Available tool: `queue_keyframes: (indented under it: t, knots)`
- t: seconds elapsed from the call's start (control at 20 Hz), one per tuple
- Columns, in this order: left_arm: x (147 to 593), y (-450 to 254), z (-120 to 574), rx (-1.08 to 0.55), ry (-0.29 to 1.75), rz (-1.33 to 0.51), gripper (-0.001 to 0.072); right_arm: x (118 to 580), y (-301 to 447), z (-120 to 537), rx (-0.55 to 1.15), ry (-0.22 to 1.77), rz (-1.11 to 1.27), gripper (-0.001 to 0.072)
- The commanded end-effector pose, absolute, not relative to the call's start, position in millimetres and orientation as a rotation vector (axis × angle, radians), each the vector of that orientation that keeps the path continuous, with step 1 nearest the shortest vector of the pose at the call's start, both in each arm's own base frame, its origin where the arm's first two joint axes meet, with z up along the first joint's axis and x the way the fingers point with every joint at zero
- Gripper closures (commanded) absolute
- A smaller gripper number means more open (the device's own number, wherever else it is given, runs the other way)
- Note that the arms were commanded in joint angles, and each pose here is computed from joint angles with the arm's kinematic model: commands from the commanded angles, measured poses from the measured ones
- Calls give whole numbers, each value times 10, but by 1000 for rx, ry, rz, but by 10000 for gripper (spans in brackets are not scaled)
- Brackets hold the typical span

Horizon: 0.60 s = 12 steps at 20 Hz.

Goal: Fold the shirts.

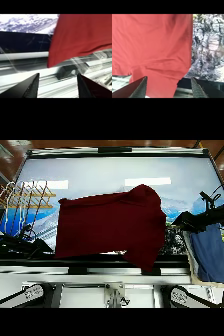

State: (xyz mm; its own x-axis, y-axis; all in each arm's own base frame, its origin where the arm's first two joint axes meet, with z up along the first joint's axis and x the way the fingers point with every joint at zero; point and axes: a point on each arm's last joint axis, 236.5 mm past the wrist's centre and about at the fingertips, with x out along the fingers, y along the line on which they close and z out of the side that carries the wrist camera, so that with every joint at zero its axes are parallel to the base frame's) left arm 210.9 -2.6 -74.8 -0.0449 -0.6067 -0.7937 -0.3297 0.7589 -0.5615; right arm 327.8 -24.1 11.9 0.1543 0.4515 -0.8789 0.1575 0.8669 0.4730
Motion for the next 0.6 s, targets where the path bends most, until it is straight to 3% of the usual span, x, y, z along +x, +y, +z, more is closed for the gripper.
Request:
queue_keyframes:
  t: [0.0, 0.55]
  knots:
    - [2127, -68, -868, -740, 1669, -274, 175, 3290, -242, 117, 524, 1413, 224, 68]
    - [2230, -413, -1108, -720, 1720, -349, 176, 3304, -248, 116, 520, 1407, 223, 68]
